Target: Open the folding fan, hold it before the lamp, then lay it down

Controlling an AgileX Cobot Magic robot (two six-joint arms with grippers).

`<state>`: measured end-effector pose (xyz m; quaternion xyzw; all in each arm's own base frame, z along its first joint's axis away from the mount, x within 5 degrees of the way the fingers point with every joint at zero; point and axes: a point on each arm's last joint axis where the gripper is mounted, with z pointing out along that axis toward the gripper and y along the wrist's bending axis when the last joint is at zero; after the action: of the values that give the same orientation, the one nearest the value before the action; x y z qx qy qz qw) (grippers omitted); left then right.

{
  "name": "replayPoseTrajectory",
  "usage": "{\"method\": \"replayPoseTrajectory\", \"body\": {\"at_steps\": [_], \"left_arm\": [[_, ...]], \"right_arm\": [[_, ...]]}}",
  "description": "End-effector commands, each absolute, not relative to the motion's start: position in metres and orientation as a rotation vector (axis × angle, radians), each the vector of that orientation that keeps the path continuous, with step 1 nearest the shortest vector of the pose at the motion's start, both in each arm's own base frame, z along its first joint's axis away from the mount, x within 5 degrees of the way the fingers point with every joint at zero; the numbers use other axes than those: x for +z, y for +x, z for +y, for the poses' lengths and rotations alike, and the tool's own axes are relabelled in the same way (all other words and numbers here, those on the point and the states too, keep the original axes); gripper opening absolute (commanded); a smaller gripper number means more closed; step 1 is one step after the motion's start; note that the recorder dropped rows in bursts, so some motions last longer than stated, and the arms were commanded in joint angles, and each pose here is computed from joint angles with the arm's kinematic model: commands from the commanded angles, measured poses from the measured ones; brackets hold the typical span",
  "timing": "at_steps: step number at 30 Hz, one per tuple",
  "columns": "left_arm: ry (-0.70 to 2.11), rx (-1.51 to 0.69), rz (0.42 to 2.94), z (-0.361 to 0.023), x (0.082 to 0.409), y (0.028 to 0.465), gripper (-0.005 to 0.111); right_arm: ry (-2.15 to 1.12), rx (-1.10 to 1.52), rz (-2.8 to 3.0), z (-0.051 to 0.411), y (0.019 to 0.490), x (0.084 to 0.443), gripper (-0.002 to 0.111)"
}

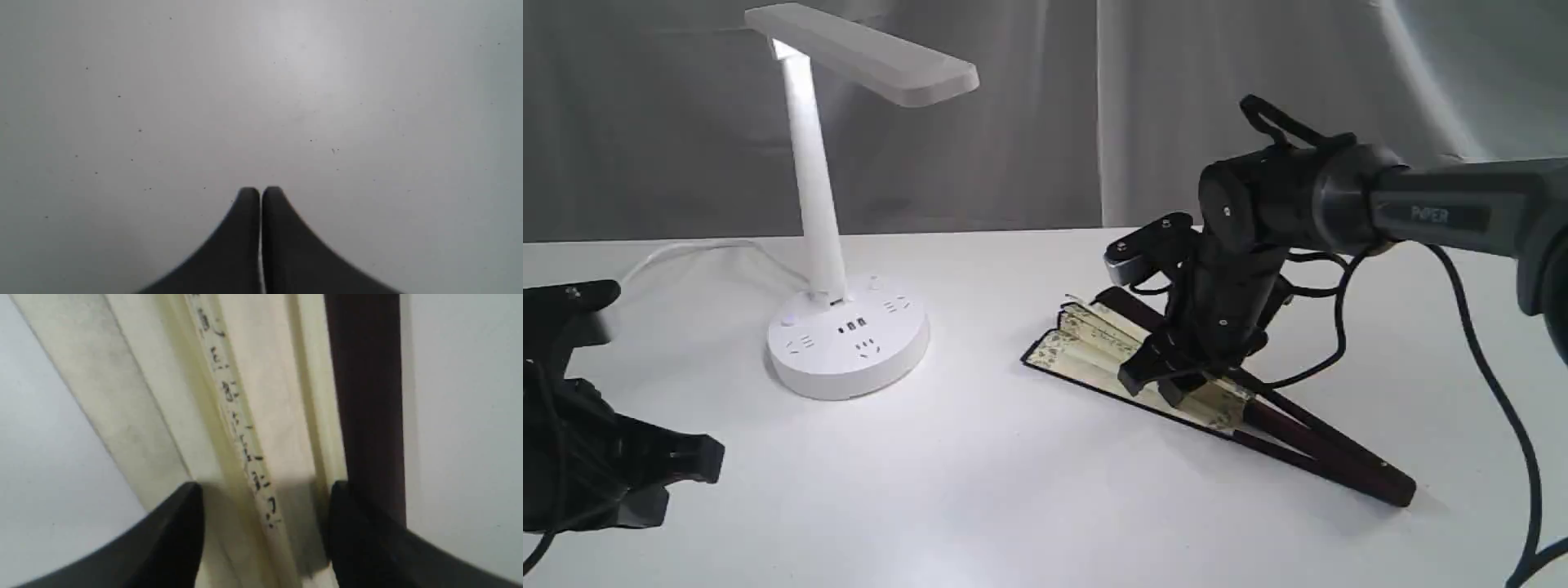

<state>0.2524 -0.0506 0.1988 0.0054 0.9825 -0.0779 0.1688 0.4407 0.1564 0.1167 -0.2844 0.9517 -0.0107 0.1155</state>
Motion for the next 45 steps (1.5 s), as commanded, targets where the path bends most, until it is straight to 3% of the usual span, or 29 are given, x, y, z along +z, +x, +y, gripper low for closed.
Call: {"method": "replayPoseTrajectory", "body": {"at_steps": [1, 10, 28, 45], "left_arm": [[0.015, -0.234, 2.781, -0.052, 0.200, 0.253, 0.000], [0.015, -0.234, 2.781, -0.052, 0.200, 0.253, 0.000], [0.008, -0.242, 2.785, -0.053, 0.200, 0.253, 0.000], [0.000, -0.249, 2.785, -0.053, 0.200, 0.253, 0.000]], "right_arm": [[-0.783, 0.018, 2.988, 0.149, 0.426, 0.097, 0.047], [-0.687, 0.068, 2.940, 0.151, 0.426, 0.129, 0.047], [-0.642, 0.144, 2.944, 0.155, 0.424, 0.134, 0.047], [-0.577, 0.182, 2.847, 0.149, 0.428, 0.172, 0.047]]}}
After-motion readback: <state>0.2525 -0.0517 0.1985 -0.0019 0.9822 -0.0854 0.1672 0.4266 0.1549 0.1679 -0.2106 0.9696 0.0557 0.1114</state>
